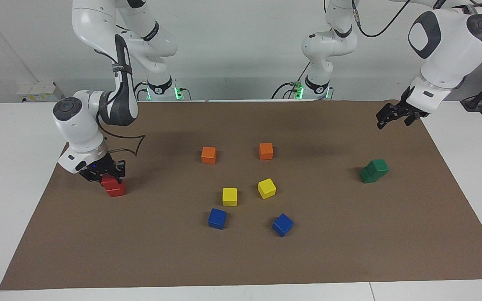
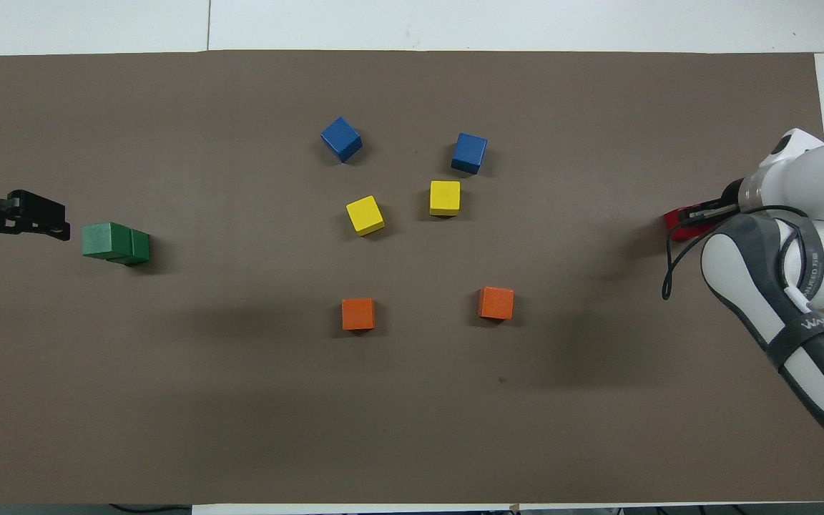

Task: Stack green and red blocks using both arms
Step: 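Stack the red cube on the placed red cube with the right gripper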

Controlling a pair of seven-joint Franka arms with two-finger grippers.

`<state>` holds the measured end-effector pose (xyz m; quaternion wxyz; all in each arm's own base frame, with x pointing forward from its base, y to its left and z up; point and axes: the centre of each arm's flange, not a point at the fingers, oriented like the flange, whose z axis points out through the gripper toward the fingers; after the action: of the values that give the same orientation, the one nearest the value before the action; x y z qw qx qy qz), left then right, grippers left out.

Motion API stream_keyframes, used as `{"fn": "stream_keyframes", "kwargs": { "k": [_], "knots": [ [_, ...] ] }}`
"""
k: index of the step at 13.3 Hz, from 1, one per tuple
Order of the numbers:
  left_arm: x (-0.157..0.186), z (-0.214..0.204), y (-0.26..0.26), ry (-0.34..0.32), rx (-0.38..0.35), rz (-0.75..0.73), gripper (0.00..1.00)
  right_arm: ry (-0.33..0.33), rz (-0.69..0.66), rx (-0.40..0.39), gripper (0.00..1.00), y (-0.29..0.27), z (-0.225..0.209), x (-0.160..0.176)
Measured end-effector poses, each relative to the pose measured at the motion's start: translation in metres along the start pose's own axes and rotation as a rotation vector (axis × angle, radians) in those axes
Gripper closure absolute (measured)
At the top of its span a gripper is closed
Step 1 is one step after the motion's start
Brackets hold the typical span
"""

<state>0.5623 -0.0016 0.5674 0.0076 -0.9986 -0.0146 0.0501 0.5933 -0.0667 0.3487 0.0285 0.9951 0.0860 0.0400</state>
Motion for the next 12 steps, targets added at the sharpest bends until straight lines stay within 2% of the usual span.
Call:
{"fn": "stream_keyframes", "kwargs": {
  "k": [1,3,4,7,12],
  "knots": [
    [0.000,0.003,0.005,-0.006,0.001,0.008,0.00,-0.001,0.000,0.000,0.30,0.000,0.000,0.000],
    [-0.001,0.006,0.007,-0.015,0.004,0.012,0.00,-0.001,0.000,0.000,0.06,0.000,0.001,0.000],
    [-0.003,0.008,0.006,-0.024,0.004,0.010,0.00,-0.001,0.001,0.000,0.00,0.000,0.001,0.000],
    [-0.017,0.018,0.003,-0.050,0.005,0.014,0.00,0.002,0.000,0.000,0.00,0.000,0.000,0.001],
    [-0.017,0.012,0.001,-0.003,0.002,0.010,0.00,0.041,-0.011,-0.007,0.00,-0.011,-0.019,0.015]
  ]
}}
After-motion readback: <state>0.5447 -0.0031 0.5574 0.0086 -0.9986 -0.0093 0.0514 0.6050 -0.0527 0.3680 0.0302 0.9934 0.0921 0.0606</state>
